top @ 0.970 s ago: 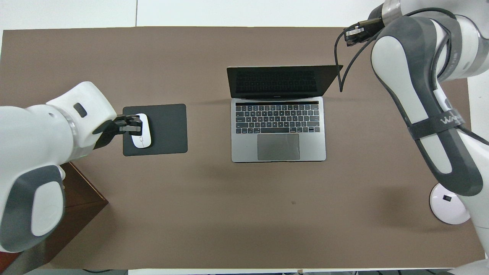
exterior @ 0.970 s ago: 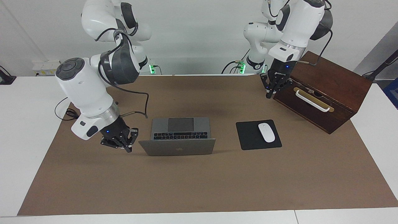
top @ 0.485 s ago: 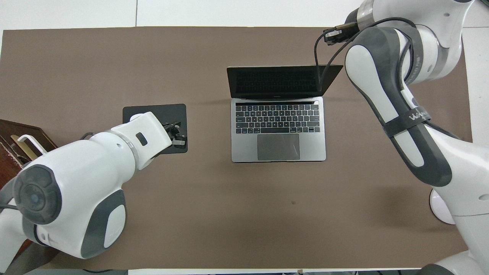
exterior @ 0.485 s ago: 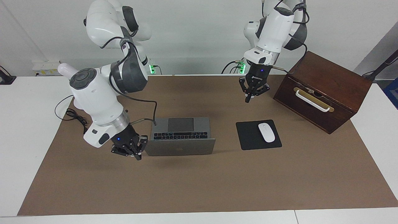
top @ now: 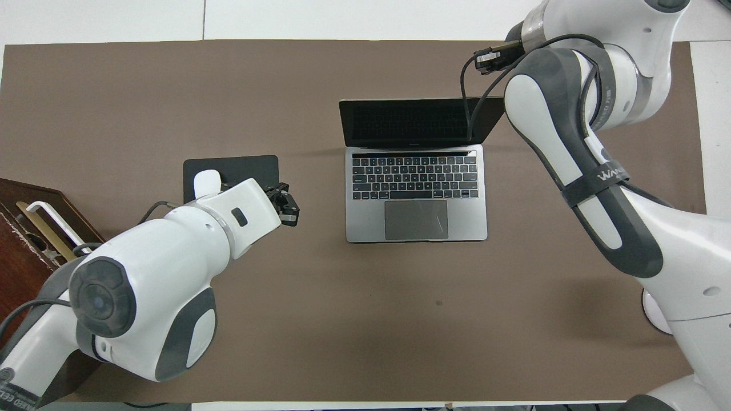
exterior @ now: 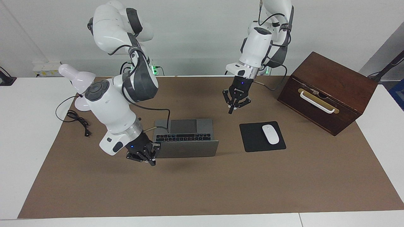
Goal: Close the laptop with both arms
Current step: 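Place the right gripper on the screen top while the left gripper braces the base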
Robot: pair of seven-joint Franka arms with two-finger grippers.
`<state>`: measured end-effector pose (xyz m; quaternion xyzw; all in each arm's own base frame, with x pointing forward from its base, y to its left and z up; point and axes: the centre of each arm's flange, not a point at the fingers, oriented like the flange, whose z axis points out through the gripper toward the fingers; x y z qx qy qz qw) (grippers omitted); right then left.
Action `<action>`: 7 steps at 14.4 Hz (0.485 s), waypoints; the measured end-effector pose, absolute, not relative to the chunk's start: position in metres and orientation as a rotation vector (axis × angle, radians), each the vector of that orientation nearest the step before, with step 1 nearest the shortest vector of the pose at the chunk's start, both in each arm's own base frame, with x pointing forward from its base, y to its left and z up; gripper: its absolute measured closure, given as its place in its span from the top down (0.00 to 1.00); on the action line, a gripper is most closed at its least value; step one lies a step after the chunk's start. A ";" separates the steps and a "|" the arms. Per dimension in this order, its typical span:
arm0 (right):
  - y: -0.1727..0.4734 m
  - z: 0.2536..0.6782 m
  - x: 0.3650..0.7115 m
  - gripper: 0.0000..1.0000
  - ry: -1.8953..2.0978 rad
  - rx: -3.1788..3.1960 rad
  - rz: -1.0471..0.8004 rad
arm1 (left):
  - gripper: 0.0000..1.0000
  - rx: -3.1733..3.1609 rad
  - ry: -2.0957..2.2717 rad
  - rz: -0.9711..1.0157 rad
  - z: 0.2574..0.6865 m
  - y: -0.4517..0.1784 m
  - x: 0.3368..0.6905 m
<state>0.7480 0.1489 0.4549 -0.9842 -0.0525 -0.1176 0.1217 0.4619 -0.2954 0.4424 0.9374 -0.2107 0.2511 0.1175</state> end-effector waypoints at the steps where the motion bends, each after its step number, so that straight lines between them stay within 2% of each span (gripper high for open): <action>1: 0.149 0.452 0.747 0.01 -0.151 -2.874 -0.334 | 0.01 2.735 -0.630 0.743 0.432 -0.301 0.459; 7: 0.156 0.420 0.741 0.01 -0.155 -2.885 -0.263 | 0.01 2.719 -0.670 0.754 0.395 -0.317 0.449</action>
